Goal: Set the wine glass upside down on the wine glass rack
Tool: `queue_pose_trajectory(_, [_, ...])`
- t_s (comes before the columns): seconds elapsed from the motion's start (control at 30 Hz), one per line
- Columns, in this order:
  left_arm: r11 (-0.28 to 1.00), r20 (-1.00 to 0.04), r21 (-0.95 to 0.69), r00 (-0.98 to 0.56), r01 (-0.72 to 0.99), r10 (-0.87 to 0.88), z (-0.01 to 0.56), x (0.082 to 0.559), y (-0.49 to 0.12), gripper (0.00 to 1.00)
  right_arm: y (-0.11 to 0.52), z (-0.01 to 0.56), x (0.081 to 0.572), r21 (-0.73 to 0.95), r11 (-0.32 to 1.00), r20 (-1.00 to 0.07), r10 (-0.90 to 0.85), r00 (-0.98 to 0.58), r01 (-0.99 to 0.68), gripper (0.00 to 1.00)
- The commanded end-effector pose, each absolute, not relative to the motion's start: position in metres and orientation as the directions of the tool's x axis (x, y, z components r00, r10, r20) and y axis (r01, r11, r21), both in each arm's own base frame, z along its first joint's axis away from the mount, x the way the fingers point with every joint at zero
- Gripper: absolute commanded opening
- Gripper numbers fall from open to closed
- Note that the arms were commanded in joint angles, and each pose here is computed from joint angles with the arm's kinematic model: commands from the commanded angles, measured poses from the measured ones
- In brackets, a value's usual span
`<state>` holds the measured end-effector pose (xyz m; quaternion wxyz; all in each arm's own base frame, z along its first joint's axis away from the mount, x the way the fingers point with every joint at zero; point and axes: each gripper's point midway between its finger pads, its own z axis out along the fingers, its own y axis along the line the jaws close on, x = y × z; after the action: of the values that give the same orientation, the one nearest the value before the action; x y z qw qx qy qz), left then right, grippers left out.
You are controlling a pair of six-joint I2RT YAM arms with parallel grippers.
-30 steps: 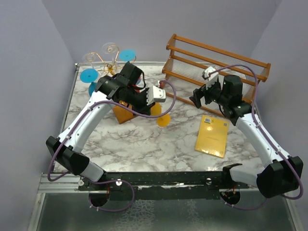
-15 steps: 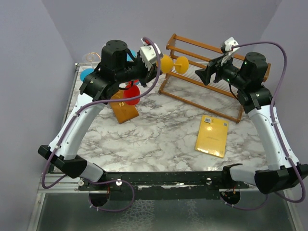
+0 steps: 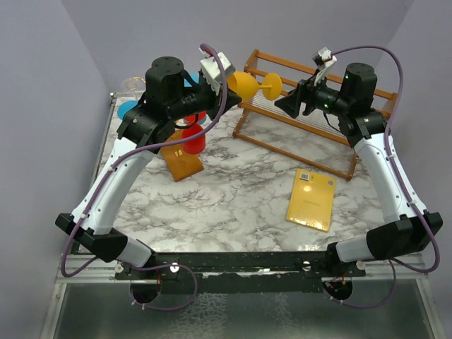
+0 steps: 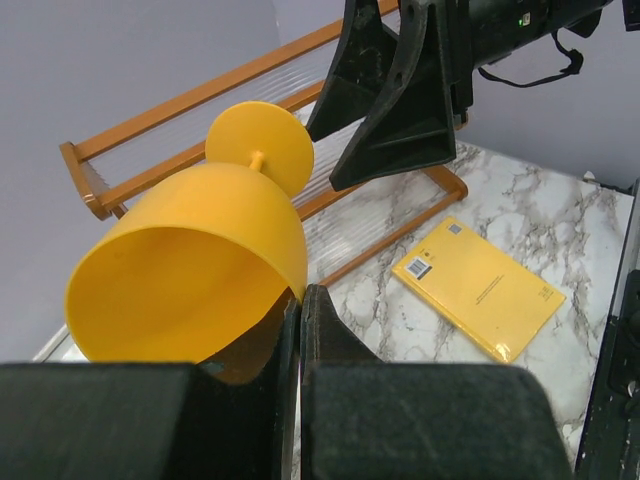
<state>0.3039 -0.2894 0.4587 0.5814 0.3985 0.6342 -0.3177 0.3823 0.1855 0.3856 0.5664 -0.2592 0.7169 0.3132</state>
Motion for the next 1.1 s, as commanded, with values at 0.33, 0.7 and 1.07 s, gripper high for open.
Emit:
queue_pose_trajectory(0.33, [0.467,-0.997,0.065,0.034,0.882,0.076,0.479,0.292,-0.288,0.00,0.206,0.403,0.375,0.213,0.597,-0.970,0.035,-0.240,-0.773,0.47])
queue_pose_trajectory(0.7, [0.446,-0.998,0.053,0.027,0.894,0.062,0.480,0.290,-0.292,0.00,0.208,0.404,0.393,0.245,0.649,-0.963,0.078,-0.257,-0.720,0.23])
queue_pose_trajectory(1.07, [0.437,-0.997,0.044,0.015,0.899,0.069,0.473,0.289,-0.293,0.00,0.206,0.403,0.404,0.243,0.671,-0.965,0.091,-0.247,-0.700,0.18])
